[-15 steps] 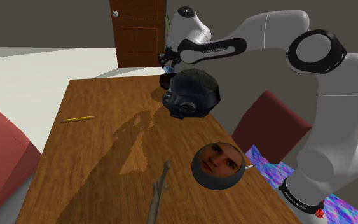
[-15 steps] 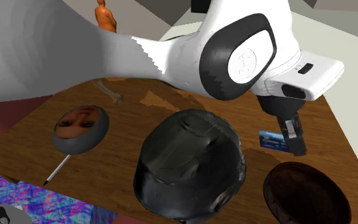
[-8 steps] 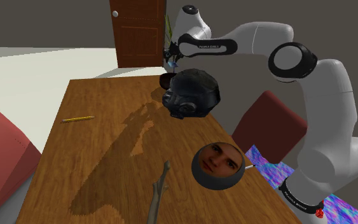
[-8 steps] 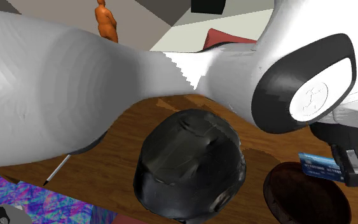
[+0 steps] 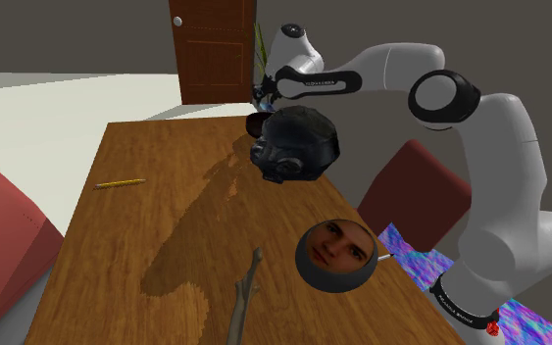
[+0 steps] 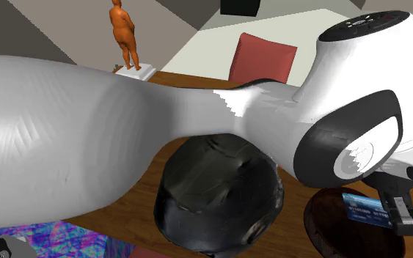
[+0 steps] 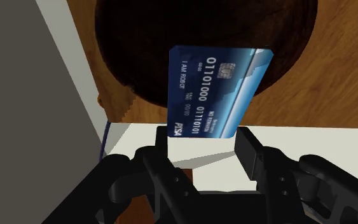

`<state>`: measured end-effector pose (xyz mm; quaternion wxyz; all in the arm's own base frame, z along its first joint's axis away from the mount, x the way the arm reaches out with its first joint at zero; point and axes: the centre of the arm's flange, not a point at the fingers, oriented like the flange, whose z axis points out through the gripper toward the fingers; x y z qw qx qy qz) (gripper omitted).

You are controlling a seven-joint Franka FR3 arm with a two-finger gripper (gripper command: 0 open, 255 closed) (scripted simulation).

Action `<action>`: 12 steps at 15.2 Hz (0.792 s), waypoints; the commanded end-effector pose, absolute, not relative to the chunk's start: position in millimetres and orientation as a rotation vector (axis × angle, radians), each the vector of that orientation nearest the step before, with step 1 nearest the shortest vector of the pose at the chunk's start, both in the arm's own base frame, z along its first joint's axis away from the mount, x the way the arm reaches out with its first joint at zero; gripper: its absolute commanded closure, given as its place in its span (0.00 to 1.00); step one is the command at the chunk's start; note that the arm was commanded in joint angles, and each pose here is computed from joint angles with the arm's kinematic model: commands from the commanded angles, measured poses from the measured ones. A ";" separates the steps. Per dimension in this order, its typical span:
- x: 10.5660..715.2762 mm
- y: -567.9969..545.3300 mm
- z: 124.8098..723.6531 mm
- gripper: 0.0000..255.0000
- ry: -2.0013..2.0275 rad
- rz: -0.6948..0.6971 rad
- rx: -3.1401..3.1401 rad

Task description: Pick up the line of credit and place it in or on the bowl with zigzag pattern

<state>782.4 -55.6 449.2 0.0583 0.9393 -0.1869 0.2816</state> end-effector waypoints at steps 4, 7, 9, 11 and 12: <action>782.5 -54.7 422.8 1.00 -0.566 0.854 2.846; 782.5 -54.7 406.9 1.00 -0.566 0.854 2.846; 782.5 -54.7 398.3 1.00 -0.566 0.854 2.846; 782.5 -54.7 398.3 1.00 -0.566 0.854 2.846; 782.5 -54.7 398.3 1.00 -0.566 0.854 2.846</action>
